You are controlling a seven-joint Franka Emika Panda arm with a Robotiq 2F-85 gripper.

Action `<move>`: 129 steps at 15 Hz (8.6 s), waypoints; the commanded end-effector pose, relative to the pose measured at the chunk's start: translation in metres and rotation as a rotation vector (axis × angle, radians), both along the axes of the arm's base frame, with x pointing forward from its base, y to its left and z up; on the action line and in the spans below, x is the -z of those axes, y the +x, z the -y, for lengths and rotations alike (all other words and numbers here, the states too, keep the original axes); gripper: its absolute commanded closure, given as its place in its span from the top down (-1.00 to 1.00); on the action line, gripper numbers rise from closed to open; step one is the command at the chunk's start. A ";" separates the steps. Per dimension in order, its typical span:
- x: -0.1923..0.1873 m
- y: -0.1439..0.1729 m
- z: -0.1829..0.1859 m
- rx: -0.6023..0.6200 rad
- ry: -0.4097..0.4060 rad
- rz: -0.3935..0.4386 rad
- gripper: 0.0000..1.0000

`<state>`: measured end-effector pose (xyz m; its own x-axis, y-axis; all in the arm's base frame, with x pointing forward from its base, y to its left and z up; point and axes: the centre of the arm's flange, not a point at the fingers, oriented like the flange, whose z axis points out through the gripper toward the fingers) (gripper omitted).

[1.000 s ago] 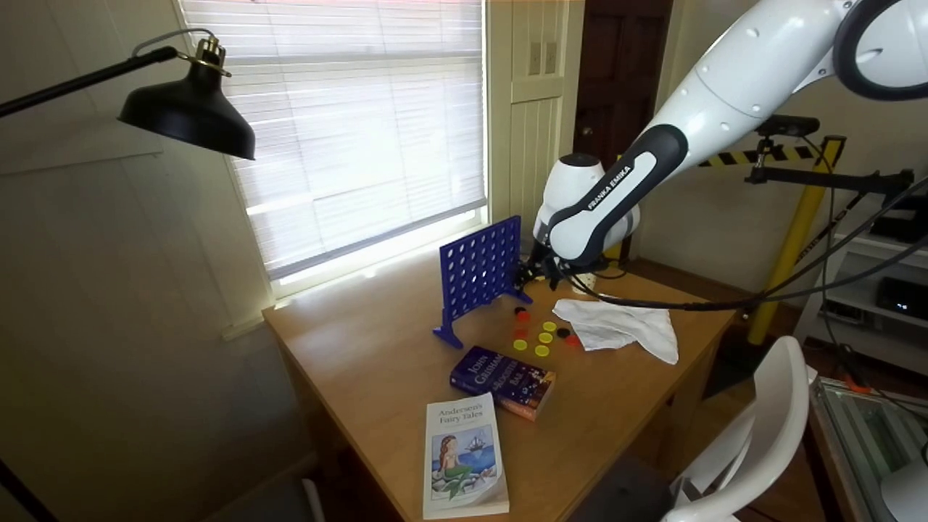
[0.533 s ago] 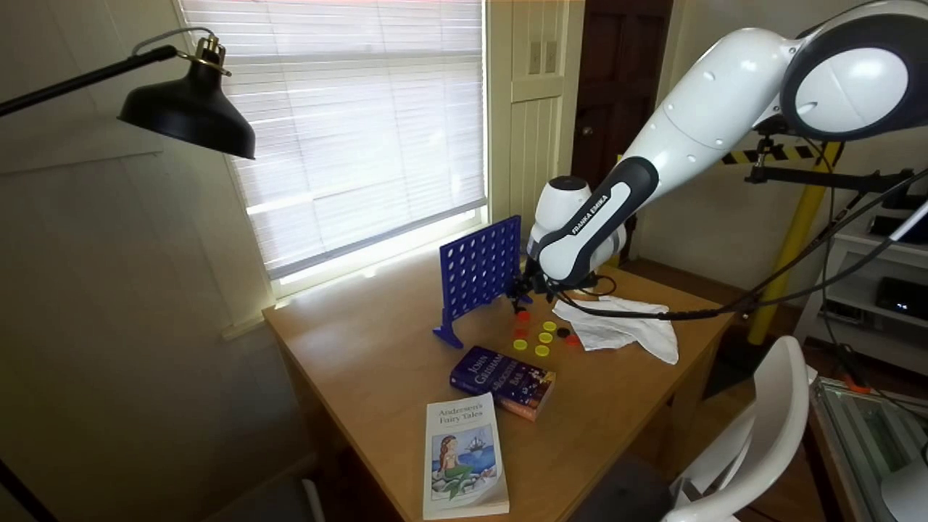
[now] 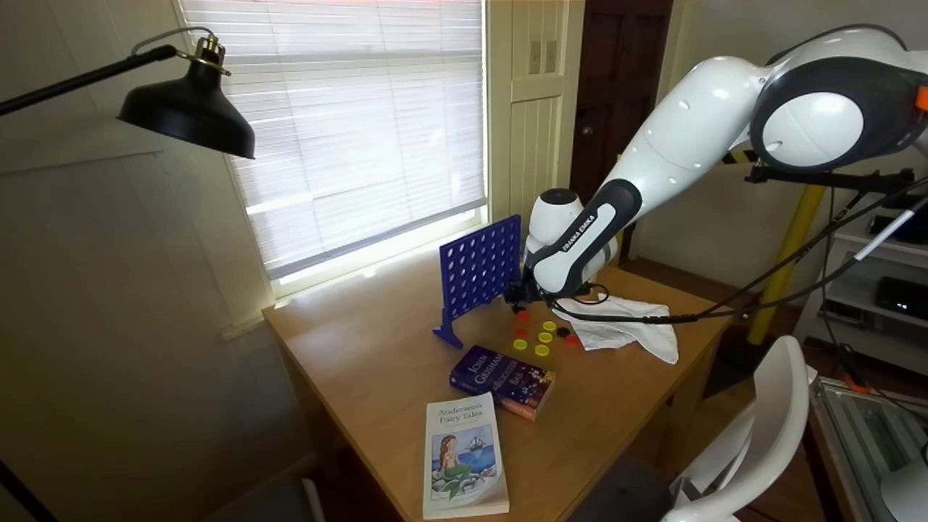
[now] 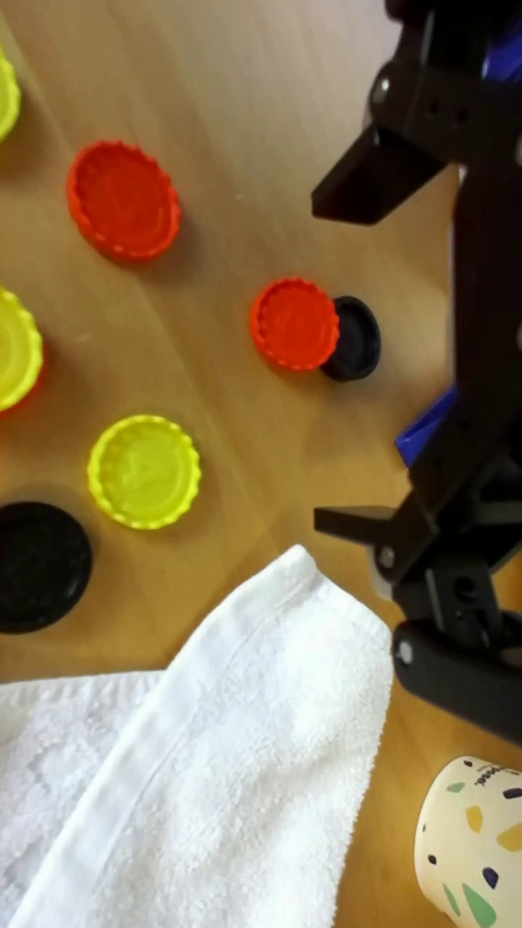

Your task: Put the orange circle over the yellow circle

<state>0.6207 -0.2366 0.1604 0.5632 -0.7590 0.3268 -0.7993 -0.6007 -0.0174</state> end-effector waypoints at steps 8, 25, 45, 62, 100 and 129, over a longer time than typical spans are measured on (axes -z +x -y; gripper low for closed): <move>0.015 0.021 -0.010 0.051 -0.024 -0.003 1.00; 0.021 0.031 -0.013 0.058 -0.060 -0.006 0.58; -0.036 -0.004 -0.045 -0.028 -0.074 -0.026 -0.80; -0.055 -0.034 -0.038 -0.129 0.184 -0.304 -0.80; 0.002 -0.035 -0.038 -0.246 0.179 -0.191 -0.80; -0.136 -0.072 -0.073 -0.290 0.167 -0.165 1.00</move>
